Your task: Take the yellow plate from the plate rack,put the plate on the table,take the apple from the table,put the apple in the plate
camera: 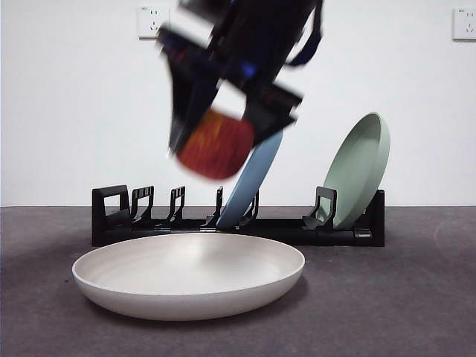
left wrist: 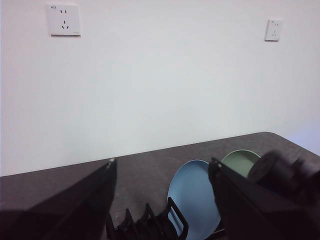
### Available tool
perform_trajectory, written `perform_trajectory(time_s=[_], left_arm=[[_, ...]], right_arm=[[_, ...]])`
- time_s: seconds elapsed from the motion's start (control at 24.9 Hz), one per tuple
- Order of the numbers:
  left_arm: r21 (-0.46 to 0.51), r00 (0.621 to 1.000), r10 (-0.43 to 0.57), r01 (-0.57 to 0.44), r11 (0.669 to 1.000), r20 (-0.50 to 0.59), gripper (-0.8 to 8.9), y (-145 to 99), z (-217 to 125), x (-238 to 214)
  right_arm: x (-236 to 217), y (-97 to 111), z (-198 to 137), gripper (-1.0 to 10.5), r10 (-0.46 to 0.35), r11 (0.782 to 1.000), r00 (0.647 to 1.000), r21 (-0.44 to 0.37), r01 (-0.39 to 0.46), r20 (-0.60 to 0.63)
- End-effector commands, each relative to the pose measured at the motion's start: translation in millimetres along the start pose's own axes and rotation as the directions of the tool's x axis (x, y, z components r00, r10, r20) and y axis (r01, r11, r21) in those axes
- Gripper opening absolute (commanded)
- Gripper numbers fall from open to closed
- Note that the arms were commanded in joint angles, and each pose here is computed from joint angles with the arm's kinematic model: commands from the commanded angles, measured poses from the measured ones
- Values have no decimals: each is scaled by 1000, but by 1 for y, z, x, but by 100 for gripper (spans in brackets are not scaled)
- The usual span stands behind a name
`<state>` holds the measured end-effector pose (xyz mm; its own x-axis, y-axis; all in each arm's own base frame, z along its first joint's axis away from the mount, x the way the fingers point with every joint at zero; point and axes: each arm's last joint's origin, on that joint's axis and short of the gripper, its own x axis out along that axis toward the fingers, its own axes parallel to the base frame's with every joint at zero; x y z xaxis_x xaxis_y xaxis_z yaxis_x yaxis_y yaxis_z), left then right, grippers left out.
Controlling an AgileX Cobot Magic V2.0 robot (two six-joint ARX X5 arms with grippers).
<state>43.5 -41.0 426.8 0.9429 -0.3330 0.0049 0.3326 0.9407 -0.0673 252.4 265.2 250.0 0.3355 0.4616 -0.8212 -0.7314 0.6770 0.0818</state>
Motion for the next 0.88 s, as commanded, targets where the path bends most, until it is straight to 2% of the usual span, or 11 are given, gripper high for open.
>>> perform_trajectory(time_s=[0.04, 0.24, 0.44, 0.48, 0.64, 0.68, 0.72, 0.88], left_arm=[[11, 1000, 6, -6, 1000, 0, 315, 0, -1, 0], [23, 1000, 7, -6, 1000, -13, 315, 1, -3, 0], [40, 999, 10, -8, 999, -38, 315, 1, -6, 0], [41, 999, 9, -8, 999, -40, 315, 1, -6, 0], [43, 999, 10, -8, 999, -42, 315, 1, -6, 0], [44, 999, 10, -8, 999, -43, 315, 1, -6, 0], [44, 999, 10, -8, 999, -43, 315, 1, -6, 0], [47, 999, 10, -8, 999, -47, 315, 1, -7, 0]], right_arm=[[30, 9, -8, -12, 13, 1000, 997, -13, -14, -82], [73, 15, -24, -12, -15, 999, 980, -34, 9, -197], [76, 14, -25, 19, -49, 998, 978, -41, 41, -205], [76, 14, -25, 80, -48, 998, 977, -41, 41, -206], [76, 14, -25, 518, -49, 998, 977, -41, 41, -206], [76, 14, -25, 589, -48, 998, 977, -41, 41, -205], [76, 14, -25, 631, -48, 998, 977, -41, 41, -206], [76, 15, -25, 637, -40, 999, 978, -40, 33, -206]])
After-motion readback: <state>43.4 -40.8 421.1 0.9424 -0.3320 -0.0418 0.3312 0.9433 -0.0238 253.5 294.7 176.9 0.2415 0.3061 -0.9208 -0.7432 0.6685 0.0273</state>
